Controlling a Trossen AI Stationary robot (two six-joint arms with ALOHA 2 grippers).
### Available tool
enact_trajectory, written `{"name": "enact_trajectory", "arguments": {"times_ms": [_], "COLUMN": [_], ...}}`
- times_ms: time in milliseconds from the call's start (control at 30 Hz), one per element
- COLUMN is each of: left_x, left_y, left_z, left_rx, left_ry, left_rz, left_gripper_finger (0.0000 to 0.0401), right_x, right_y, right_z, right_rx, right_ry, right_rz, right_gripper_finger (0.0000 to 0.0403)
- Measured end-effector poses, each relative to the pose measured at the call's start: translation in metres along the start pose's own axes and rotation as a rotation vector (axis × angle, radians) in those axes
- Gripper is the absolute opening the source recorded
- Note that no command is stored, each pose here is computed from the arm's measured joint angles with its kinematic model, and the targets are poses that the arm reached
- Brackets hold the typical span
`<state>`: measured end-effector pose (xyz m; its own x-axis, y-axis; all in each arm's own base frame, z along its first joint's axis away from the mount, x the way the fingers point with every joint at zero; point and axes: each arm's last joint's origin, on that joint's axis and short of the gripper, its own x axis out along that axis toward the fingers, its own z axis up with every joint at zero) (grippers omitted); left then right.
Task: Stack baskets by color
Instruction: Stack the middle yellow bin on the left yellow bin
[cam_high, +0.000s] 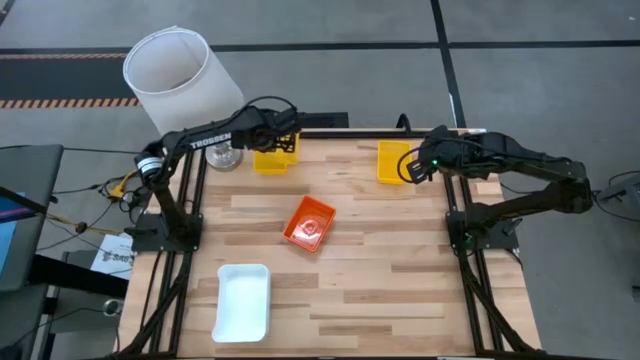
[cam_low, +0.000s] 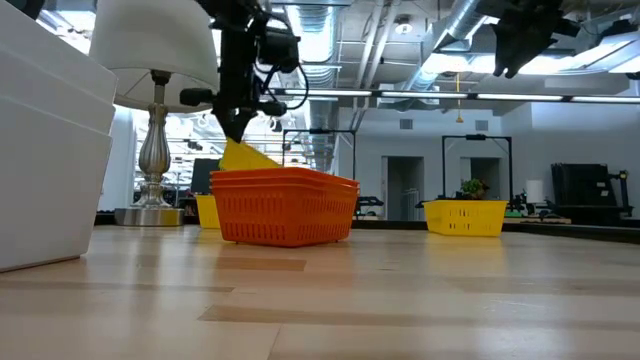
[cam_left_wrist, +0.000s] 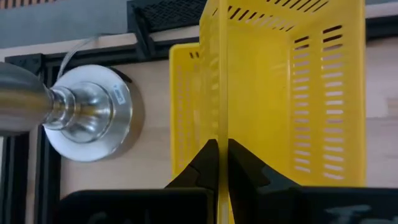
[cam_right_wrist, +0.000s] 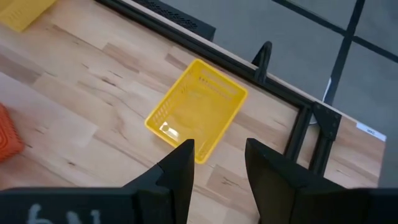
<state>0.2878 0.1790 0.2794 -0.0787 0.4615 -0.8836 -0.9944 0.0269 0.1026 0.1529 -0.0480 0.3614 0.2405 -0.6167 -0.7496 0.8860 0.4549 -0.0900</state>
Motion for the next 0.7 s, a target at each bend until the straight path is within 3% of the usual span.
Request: {"name": "enact_trajectory", "arguments": {"times_ms": [333, 700], "left_x": [0.012, 0.028], "left_y": [0.019, 0.021], "left_z": [0.013, 0.016], "left_rx": [0.033, 0.061], "left_ry": [0.031, 0.041], "left_rz": [0.092, 0.076], "left_gripper_finger": [0.0000, 0.0000], "right_x": [0.000, 0.000], "right_y": [0.000, 0.000], "right_z": [0.000, 0.000], "right_rx": [-0.012, -0.015], "right_ry": [0.001, 0.000], "right_rz": [0.001, -0.001], "right_gripper_finger": [0.0164, 0.0164]}}
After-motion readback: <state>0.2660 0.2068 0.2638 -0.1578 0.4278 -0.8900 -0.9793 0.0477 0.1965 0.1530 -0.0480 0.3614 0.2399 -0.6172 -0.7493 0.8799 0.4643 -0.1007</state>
